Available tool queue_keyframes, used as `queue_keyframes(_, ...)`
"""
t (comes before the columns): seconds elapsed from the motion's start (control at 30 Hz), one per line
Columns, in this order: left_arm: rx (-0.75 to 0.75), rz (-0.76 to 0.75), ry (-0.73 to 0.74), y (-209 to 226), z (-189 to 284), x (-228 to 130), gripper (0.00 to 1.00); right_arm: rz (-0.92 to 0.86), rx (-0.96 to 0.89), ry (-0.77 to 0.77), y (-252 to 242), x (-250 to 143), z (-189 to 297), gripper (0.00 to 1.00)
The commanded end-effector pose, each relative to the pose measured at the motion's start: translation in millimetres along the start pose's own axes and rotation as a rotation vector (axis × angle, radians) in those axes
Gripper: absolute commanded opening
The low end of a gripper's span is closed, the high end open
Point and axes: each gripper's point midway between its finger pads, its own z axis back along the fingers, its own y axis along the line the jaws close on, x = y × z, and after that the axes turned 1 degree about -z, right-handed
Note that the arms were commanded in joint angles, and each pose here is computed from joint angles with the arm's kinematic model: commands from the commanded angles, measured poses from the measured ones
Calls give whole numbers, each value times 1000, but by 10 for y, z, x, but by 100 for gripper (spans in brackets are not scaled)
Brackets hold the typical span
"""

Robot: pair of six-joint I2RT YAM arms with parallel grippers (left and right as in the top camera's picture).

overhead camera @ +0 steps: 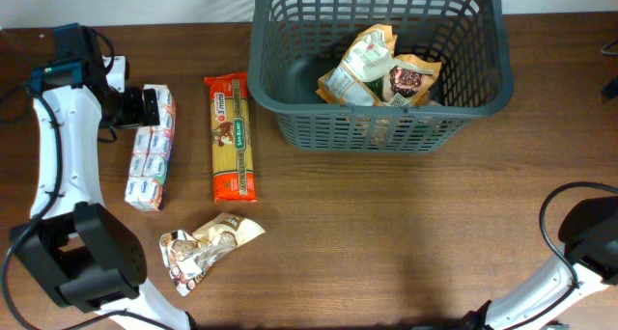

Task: Pack container
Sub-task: 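Move the left gripper over the white Kleenex tissue packs, then close the left gripper on the tissue packs and lift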

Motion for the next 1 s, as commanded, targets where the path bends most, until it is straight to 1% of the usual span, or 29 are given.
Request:
queue_keyframes(0.0, -66, -85, -13, -129, -45, 47, 99, -9, -2, -8, -10, -7, 39, 99)
queue_keyframes(0.47, -114, -103, 195, -214, -883, -251, 99, -9, -2, -8, -11, -7, 39, 99)
queue_keyframes(0.8, -165, -120, 259, -306, -1166, -385, 99, -9, -2, -8, -11, -7, 39, 99)
queue_keyframes(0.97, -163, -120, 259, -303, -1198, -382, 99, -9, -2, -8, -11, -7, 39, 99)
